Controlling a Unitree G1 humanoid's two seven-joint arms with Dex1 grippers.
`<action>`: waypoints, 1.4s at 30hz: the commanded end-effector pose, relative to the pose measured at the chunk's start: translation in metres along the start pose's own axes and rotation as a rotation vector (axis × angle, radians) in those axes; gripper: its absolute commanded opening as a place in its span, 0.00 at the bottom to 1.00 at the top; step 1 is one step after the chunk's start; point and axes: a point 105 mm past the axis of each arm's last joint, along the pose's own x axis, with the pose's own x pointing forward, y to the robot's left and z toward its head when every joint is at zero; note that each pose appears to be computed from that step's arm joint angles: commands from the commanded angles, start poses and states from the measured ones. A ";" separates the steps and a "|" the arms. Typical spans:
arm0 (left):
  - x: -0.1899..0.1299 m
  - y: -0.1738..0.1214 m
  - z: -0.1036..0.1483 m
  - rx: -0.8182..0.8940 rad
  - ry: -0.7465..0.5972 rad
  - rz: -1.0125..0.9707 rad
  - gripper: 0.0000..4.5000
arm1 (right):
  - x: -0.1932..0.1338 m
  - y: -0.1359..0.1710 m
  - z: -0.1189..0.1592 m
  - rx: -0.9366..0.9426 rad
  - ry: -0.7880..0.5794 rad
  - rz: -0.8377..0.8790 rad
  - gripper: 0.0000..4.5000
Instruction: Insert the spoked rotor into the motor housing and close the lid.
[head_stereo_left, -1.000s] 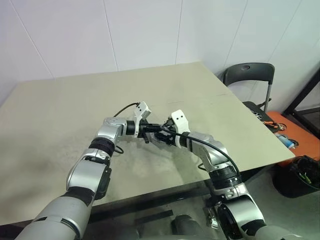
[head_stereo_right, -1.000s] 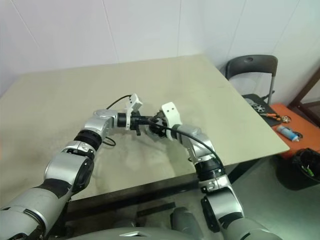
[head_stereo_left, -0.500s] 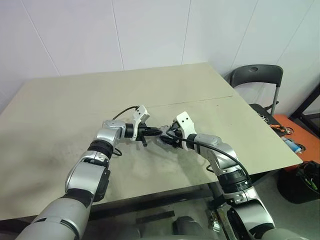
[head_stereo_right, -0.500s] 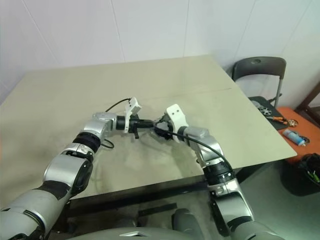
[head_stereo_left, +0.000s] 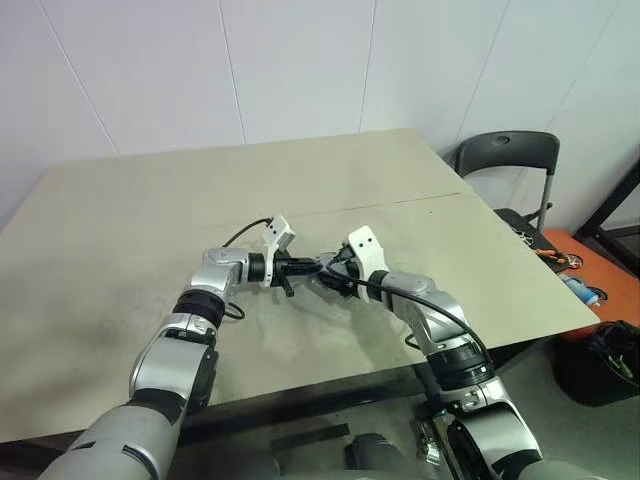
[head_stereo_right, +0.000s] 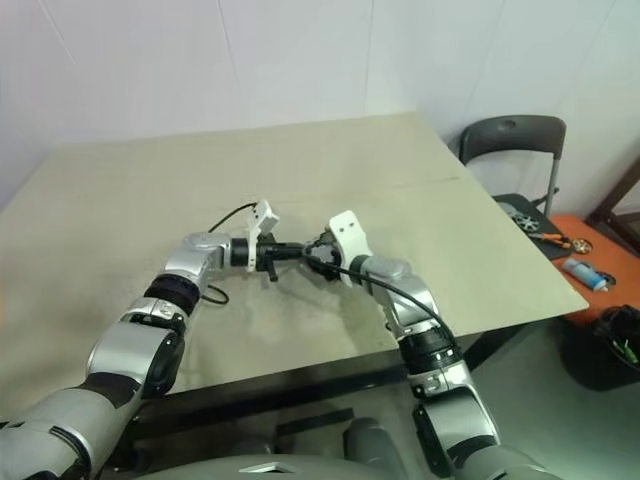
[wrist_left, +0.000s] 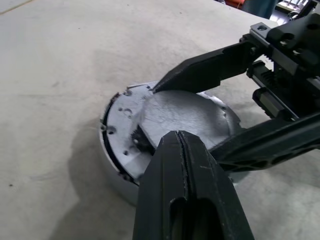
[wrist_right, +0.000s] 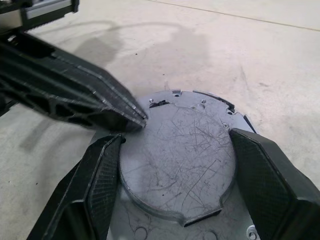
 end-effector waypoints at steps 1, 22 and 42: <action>0.000 -0.003 -0.013 -0.039 0.030 -0.003 0.01 | 0.009 0.012 -0.021 0.074 0.059 0.030 0.68; -0.008 0.001 -0.011 -0.094 -0.027 0.051 0.01 | 0.016 -0.002 -0.004 0.089 -0.027 -0.070 0.68; -0.001 -0.005 0.012 -0.040 -0.080 0.030 0.01 | 0.021 0.003 -0.042 0.040 0.125 -0.052 0.68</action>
